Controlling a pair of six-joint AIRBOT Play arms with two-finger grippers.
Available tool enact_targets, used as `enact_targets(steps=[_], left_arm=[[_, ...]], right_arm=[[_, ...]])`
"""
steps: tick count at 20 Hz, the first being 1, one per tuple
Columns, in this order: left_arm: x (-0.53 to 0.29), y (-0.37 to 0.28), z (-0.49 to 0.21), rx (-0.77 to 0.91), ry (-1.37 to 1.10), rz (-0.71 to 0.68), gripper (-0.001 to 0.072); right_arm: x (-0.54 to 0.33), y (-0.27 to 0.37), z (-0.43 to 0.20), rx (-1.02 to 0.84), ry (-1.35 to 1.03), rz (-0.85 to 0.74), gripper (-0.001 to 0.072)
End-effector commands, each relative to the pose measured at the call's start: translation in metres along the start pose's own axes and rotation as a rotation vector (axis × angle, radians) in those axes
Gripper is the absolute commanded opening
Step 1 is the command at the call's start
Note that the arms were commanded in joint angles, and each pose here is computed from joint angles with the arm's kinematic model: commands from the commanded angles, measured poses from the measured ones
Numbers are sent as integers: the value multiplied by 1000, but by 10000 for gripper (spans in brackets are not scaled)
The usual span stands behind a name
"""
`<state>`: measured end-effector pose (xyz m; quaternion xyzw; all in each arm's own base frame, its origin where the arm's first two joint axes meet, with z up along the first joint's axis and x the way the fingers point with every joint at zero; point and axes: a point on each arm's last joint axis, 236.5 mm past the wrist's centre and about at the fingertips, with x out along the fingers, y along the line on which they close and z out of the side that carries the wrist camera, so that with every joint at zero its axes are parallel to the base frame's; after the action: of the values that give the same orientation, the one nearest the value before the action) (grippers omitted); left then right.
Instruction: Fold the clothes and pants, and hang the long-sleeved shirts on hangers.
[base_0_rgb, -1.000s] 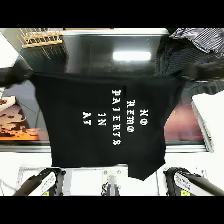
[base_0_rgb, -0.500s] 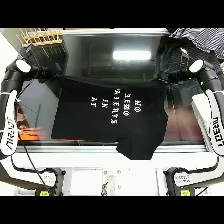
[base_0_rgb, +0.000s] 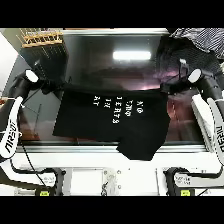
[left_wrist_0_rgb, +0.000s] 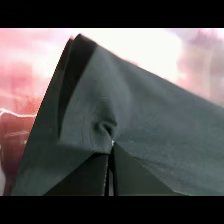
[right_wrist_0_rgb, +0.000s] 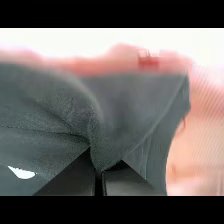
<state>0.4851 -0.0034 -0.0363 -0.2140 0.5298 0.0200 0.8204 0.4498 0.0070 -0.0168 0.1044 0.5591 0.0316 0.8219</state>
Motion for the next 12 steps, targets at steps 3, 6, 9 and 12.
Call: enact_targets(steps=[3,6,9,12], left_arm=[[28,28,-68,-40,142,47,5],[31,31,-83,-47,183,54,6],[19,32,-87,-52,210,53,565],[-29,50,-75,-69,151,77,565]], right_arm=[[32,-13,-78,39,151,-20,14],[37,-7,-83,70,155,8,64],[29,1,-82,87,155,38,515],[-16,-12,-75,54,104,-8,463]])
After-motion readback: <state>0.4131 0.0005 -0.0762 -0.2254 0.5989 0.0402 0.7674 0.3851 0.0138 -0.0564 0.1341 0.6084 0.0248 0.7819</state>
